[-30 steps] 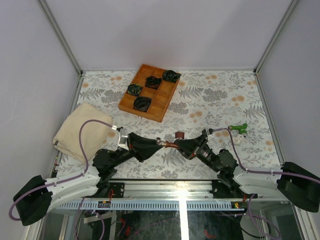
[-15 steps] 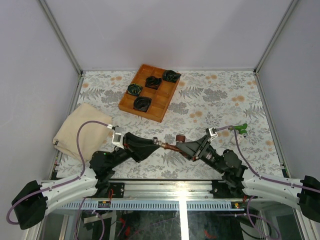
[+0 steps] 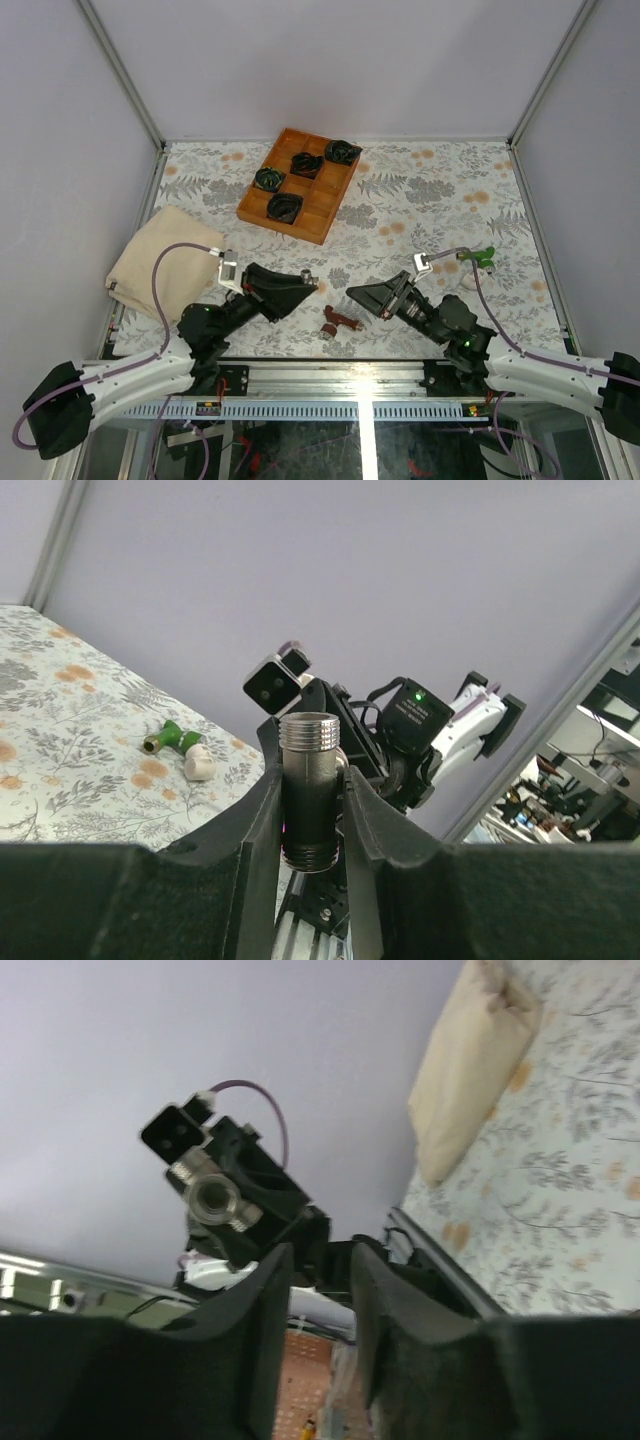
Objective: Install the water faucets
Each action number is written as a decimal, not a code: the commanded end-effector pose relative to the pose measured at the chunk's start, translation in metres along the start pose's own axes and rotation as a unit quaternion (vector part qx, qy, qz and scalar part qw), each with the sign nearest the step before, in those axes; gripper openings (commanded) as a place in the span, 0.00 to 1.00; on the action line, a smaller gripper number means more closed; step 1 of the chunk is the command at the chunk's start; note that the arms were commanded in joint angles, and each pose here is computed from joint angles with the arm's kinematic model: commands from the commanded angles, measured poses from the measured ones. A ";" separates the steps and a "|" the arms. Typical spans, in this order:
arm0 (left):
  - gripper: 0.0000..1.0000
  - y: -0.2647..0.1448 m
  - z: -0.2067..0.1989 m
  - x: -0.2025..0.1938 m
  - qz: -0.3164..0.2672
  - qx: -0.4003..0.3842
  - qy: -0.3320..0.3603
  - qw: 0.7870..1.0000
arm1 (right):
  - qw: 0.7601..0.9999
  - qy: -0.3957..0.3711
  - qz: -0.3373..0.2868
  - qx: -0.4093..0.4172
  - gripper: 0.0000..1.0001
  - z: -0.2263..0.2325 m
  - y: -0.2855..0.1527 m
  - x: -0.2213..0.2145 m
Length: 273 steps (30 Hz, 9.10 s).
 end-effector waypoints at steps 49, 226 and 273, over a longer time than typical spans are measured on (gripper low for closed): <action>0.00 -0.090 0.085 -0.005 -0.028 0.423 -0.061 0.904 | 0.674 -0.449 0.230 -0.539 0.76 -0.131 0.040 -0.071; 0.00 -0.073 0.160 -0.083 0.217 0.275 -0.278 0.895 | 0.973 0.008 0.079 -0.216 0.55 -0.178 0.046 -0.014; 0.00 -0.084 0.119 -0.047 0.167 0.307 -0.184 0.919 | 0.734 -0.517 0.116 -0.425 0.13 -0.137 -0.010 -0.063</action>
Point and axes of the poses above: each gripper's point midway between its finger pads, its own y axis out along the fingers, its own z axis along the line the jaws close on, x = y × z, the point moved 6 cm from there along -y, back along the fingers, and after that the axes turned 1 degree about -y, right-handed, at the moved point
